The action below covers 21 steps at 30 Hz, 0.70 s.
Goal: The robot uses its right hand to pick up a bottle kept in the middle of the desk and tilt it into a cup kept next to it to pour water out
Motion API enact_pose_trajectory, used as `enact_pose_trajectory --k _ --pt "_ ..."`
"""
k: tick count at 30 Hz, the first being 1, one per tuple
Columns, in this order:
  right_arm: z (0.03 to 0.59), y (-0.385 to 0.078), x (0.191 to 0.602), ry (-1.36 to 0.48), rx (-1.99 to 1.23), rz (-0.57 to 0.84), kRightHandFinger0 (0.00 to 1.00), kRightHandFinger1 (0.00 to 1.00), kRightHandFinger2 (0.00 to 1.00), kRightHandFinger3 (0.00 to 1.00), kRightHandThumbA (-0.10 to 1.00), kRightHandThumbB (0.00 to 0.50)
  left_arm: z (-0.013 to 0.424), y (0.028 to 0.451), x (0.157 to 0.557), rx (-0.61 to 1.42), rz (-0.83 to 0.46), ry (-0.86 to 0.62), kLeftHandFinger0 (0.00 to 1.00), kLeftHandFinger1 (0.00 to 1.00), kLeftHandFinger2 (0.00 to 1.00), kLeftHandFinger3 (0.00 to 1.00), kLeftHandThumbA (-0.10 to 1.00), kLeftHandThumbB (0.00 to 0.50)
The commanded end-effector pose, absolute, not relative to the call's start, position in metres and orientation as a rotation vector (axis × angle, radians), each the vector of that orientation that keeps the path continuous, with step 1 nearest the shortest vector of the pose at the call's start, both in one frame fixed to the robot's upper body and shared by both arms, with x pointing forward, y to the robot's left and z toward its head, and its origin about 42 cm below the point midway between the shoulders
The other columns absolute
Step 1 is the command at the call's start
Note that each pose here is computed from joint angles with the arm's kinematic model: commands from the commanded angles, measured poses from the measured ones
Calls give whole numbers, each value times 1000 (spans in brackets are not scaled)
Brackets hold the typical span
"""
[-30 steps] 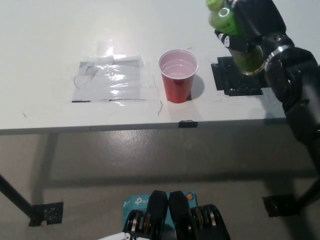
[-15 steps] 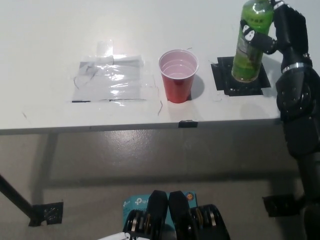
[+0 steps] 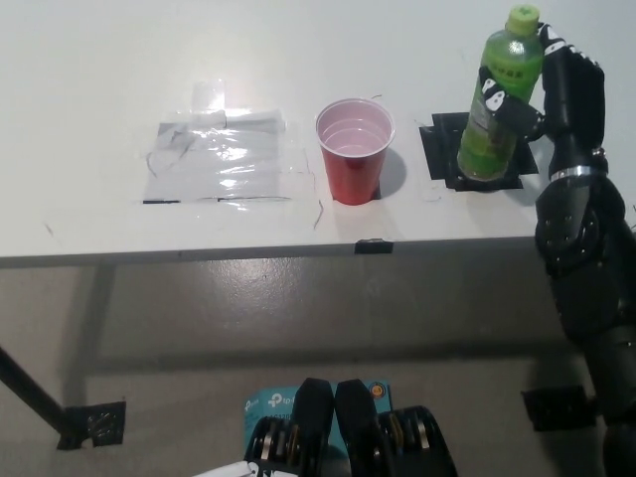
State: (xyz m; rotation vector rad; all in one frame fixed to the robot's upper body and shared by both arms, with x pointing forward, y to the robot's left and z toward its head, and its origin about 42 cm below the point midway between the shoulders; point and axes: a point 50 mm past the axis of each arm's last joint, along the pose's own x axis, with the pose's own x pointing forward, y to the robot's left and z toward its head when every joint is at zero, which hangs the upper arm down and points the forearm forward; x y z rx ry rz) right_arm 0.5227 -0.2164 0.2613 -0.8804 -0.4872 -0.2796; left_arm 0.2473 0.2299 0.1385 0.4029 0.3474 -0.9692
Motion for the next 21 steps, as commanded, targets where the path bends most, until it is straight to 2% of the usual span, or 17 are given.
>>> enact_pose_trajectory --k 1,10,14,15,18,19,21 --pt "304 -205 518 -845 -772 -402 0 0 0 219 -100 30 154 239 248 442 -962 320 1000 1000 1000 1000 363 500" --pt "294 -207 519 -827 -812 -387 0 0 0 225 -100 57 157 240 250 453 -964 312 1000 1000 1000 1000 371 500" --pt "289 -207 519 -789 -842 -384 0 0 0 274 -100 49 157 240 251 452 -965 313 1000 1000 1000 1000 372 500" --pt "287 -207 520 -745 -845 -372 0 0 7 340 -100 49 156 241 251 448 -967 318 1000 1000 1000 1000 388 500" --pt "285 -208 521 -729 -855 -359 0 0 11 385 -100 52 156 241 251 445 -967 318 1000 1000 1000 1000 376 500" --pt "282 -208 522 -654 -870 -334 0 0 26 512 -100 30 157 240 251 455 -961 310 1000 1000 1000 1000 376 500" --pt "280 -208 523 -591 -892 -306 0 0 38 692 -100 1 157 240 250 450 -958 311 1000 1000 1000 1000 375 500"
